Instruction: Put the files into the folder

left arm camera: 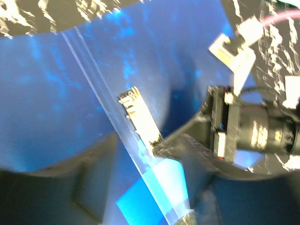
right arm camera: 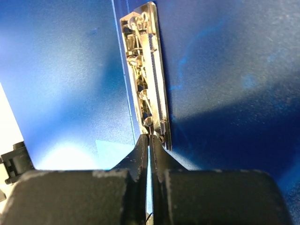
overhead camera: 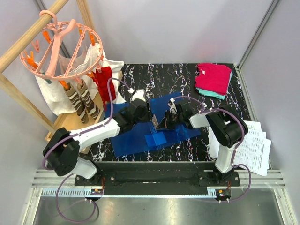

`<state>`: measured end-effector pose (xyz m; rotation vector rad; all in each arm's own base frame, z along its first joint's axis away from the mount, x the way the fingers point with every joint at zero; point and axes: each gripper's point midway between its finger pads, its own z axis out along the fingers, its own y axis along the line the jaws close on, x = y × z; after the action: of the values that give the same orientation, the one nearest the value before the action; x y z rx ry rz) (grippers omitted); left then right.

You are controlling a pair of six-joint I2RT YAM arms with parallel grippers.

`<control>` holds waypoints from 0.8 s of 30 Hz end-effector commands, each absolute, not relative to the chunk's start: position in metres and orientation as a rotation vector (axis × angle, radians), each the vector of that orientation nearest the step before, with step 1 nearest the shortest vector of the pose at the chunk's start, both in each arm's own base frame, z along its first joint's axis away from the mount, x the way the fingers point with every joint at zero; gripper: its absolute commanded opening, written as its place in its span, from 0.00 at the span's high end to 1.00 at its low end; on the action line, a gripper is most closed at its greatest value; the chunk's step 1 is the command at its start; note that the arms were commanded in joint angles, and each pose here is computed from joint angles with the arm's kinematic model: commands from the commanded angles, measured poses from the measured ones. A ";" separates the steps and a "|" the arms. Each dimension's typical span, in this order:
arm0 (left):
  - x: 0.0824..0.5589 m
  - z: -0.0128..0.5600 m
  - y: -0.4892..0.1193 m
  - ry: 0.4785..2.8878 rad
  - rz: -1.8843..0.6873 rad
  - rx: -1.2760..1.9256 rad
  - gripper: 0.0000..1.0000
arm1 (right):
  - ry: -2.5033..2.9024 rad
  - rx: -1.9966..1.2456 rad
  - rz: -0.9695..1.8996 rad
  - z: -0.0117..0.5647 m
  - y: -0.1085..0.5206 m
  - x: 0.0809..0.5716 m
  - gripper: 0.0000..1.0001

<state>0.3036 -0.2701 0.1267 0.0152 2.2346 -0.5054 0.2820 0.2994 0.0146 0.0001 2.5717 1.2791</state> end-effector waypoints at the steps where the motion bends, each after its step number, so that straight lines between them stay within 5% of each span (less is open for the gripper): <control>1: 0.278 0.080 -0.283 2.341 -0.567 0.106 0.67 | 2.713 0.073 0.912 -0.033 0.260 0.281 1.00; 10: 0.267 0.012 -0.264 2.476 -0.406 -0.011 0.97 | 2.800 0.180 0.541 -0.056 0.224 0.282 1.00; 24: 0.247 -0.019 -0.224 2.514 -0.250 -0.024 1.00 | 2.758 0.206 0.303 -0.072 0.199 0.291 1.00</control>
<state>0.2735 -0.2602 0.0169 -0.0555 2.3985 -0.4300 0.3112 0.2897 0.0113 0.1235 2.5834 0.9644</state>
